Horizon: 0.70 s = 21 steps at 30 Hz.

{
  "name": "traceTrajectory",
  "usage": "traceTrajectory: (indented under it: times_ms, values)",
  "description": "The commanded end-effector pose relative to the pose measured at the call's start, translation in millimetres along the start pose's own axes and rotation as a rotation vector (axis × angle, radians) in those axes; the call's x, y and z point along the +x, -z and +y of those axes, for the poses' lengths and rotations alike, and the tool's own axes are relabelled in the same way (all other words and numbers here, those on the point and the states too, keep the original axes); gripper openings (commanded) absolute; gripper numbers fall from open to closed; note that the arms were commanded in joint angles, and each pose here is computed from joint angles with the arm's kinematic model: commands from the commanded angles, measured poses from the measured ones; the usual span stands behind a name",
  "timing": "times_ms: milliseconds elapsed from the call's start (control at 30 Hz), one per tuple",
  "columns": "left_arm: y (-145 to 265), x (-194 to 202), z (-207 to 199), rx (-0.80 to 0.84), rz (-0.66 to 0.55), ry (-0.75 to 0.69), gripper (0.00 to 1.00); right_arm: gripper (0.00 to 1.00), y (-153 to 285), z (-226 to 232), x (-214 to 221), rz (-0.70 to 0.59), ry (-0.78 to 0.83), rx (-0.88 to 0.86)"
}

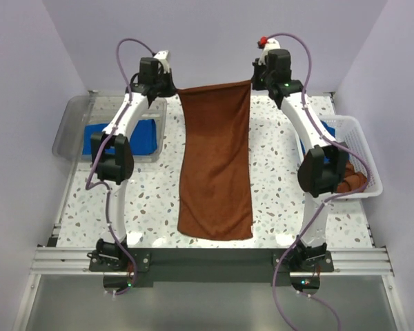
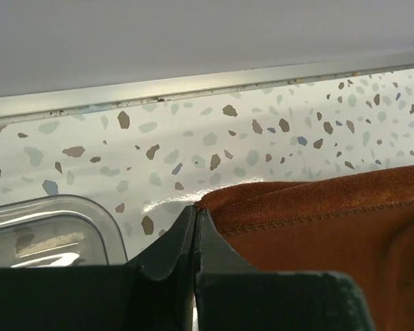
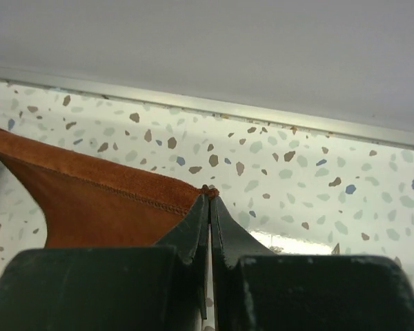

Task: Fold and stack the towels
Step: Flatten out the crumpled towel

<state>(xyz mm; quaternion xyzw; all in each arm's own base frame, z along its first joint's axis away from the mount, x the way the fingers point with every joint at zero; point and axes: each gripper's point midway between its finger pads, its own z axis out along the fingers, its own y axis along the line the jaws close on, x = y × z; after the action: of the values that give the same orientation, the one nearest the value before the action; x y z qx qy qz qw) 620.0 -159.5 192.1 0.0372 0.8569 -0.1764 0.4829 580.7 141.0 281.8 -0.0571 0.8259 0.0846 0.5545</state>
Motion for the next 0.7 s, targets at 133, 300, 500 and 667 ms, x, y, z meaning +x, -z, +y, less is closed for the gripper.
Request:
traceTrajectory:
  times_ms: [133,300,500,667]
  values:
    - [19,-71,10,0.046,-0.194,0.015,0.00,0.00,-5,-18,-44,-0.127,-0.008,0.036]
    - [29,-68,8,0.067,-0.192,0.042,0.00,0.00,-2,-19,-35,-0.122,-0.034,0.022]
    - [46,-44,-11,0.153,-0.098,0.117,0.00,0.00,22,-11,-13,-0.033,-0.052,-0.019]
    - [80,-14,-20,0.139,0.016,0.224,0.00,0.00,54,-8,42,0.150,-0.099,-0.027]
